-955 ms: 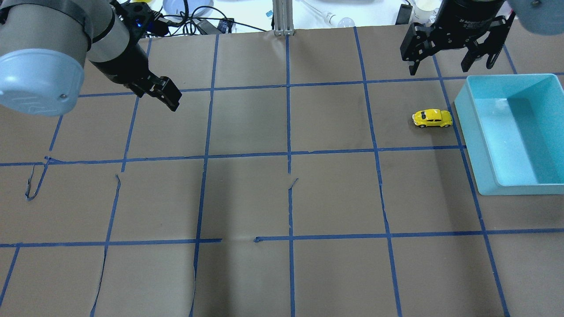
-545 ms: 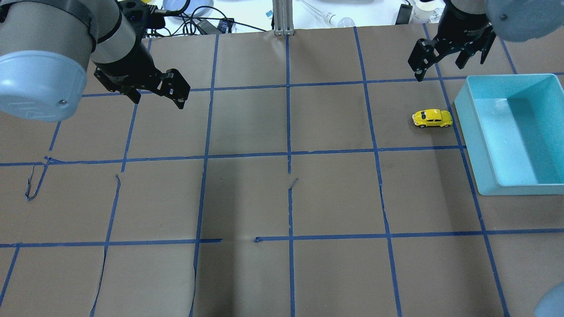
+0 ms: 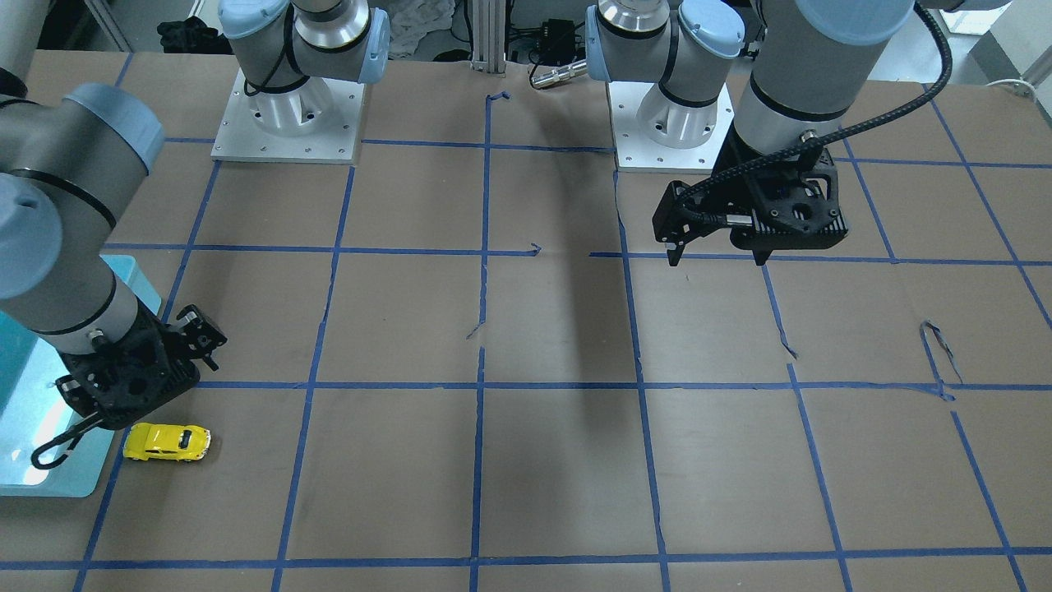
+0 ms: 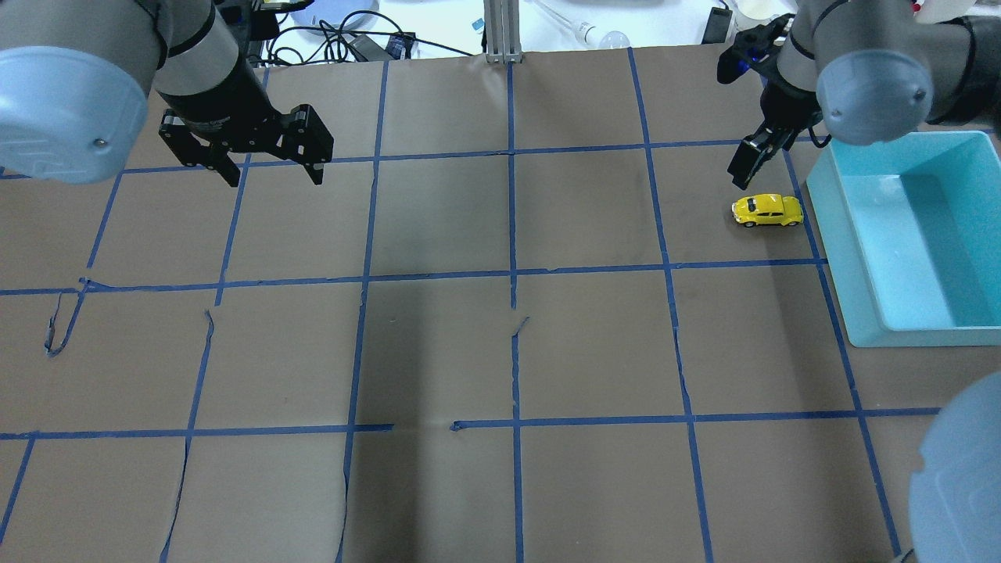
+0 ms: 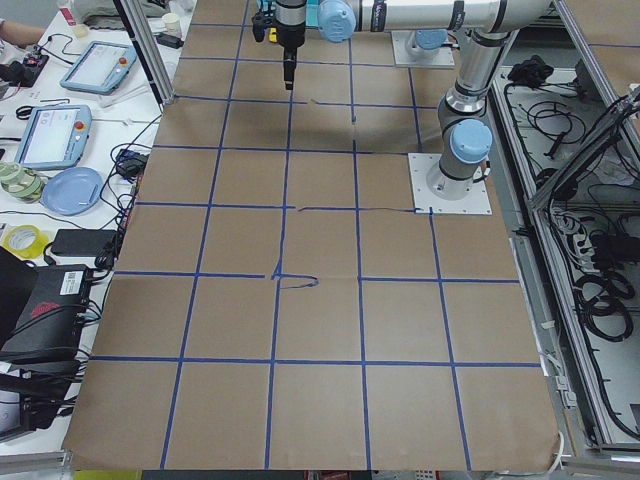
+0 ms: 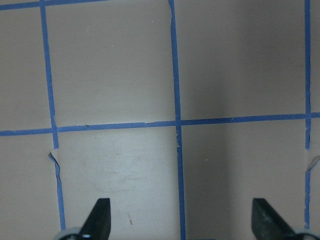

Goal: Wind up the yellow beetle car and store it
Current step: 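Lower the right gripper over the yellow car beside the tray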

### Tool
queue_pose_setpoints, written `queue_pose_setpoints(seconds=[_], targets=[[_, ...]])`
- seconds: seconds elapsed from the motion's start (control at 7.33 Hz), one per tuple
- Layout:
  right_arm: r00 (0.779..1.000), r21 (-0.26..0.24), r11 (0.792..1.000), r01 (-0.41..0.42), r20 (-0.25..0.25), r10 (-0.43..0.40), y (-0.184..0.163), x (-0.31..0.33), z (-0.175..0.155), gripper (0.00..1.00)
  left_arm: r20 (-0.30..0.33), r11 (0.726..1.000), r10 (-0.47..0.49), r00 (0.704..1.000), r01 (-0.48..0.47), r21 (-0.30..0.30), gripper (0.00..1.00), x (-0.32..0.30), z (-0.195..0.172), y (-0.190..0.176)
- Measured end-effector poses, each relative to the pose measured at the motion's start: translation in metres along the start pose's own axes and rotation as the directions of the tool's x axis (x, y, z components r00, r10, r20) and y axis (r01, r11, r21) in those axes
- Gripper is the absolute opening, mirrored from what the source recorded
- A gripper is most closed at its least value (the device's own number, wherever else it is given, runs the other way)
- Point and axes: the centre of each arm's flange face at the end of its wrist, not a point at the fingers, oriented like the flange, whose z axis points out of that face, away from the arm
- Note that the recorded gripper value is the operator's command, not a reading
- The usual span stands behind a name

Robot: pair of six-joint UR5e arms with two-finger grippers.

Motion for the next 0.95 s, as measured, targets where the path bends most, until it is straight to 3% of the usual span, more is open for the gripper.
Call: queue_pose_setpoints(seconds=[0.14, 0.27, 0.41, 0.68, 0.95], targets=[[0.999, 0.006, 1.000, 0.025, 0.024, -0.025, 0.004, -0.009, 0.028, 1.00, 0.002, 1.000, -0.015, 1.000, 0.015, -0.009, 1.00, -0.002, 0.001, -0.001], [0.995, 0.031, 0.994, 0.100, 0.022, -0.101, 0.004, -0.012, 0.046, 1.00, 0.003, 0.999, -0.029, 1.000, 0.029, -0.015, 1.00, -0.003, 0.002, -0.001], [0.970, 0.054, 0.969, 0.242, -0.014, -0.241, 0.001, -0.009, 0.059, 1.00, 0.001, 0.998, -0.052, 0.999, 0.052, -0.018, 1.00, -0.002, 0.003, -0.002], [0.863, 0.046, 0.862, 0.505, -0.064, -0.502, 0.004, 0.007, 0.076, 1.00, 0.001, 0.992, -0.122, 0.993, 0.122, -0.029, 1.00, 0.001, 0.005, -0.001], [0.756, 0.020, 0.757, 0.653, -0.078, -0.650, 0.023, 0.039, 0.092, 1.00, 0.004, 0.989, -0.141, 0.990, 0.142, -0.034, 1.00, 0.001, 0.006, 0.000]])
